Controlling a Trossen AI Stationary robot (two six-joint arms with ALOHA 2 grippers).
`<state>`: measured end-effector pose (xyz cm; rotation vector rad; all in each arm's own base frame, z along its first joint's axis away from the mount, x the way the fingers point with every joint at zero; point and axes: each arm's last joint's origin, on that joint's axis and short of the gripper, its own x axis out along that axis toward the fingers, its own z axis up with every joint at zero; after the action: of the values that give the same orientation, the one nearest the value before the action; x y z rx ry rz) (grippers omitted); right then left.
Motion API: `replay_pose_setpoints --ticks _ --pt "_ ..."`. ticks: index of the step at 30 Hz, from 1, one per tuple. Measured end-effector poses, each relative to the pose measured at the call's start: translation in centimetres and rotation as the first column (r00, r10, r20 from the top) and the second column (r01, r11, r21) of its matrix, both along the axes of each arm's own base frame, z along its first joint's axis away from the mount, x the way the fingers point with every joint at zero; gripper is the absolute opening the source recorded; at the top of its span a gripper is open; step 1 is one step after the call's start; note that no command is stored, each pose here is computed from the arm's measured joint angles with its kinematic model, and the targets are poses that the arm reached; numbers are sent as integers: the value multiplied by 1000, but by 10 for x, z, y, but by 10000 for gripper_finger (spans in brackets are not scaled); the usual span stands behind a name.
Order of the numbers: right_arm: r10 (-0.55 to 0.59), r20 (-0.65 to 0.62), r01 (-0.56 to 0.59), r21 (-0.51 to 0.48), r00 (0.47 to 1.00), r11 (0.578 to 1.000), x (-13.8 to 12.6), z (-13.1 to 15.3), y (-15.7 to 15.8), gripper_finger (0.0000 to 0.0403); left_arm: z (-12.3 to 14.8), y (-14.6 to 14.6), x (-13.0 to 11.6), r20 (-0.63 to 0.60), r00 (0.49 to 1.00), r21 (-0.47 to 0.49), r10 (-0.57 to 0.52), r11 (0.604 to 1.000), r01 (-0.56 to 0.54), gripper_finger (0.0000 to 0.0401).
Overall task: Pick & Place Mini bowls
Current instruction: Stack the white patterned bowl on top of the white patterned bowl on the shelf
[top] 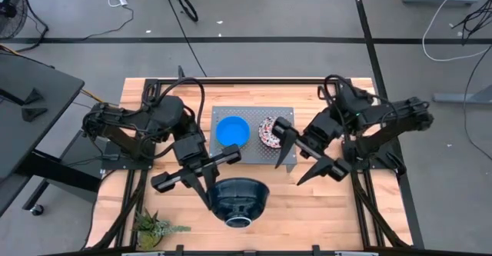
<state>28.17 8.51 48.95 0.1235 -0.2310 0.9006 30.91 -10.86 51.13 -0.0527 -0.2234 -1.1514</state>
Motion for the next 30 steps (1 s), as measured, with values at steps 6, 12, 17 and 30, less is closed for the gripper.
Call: replay_pose_setpoints --ticks 6,12,17,30 --pt "6 23 -6 23 1000 1000 13 -5 3 253 -2 1 1 -25 1000 5 7 1000 -6 11" --pt "32 41 -33 37 999 999 25 -11 14 245 -3 2 2 -32 999 7 8 1000 -8 11" --pt "54 40 -56 39 998 998 23 -12 21 244 -4 4 3 -48 999 11 19 1000 -18 11" --pt "2 63 -4 40 998 999 20 -12 33 245 -5 10 6 -74 997 5 35 999 -35 11"
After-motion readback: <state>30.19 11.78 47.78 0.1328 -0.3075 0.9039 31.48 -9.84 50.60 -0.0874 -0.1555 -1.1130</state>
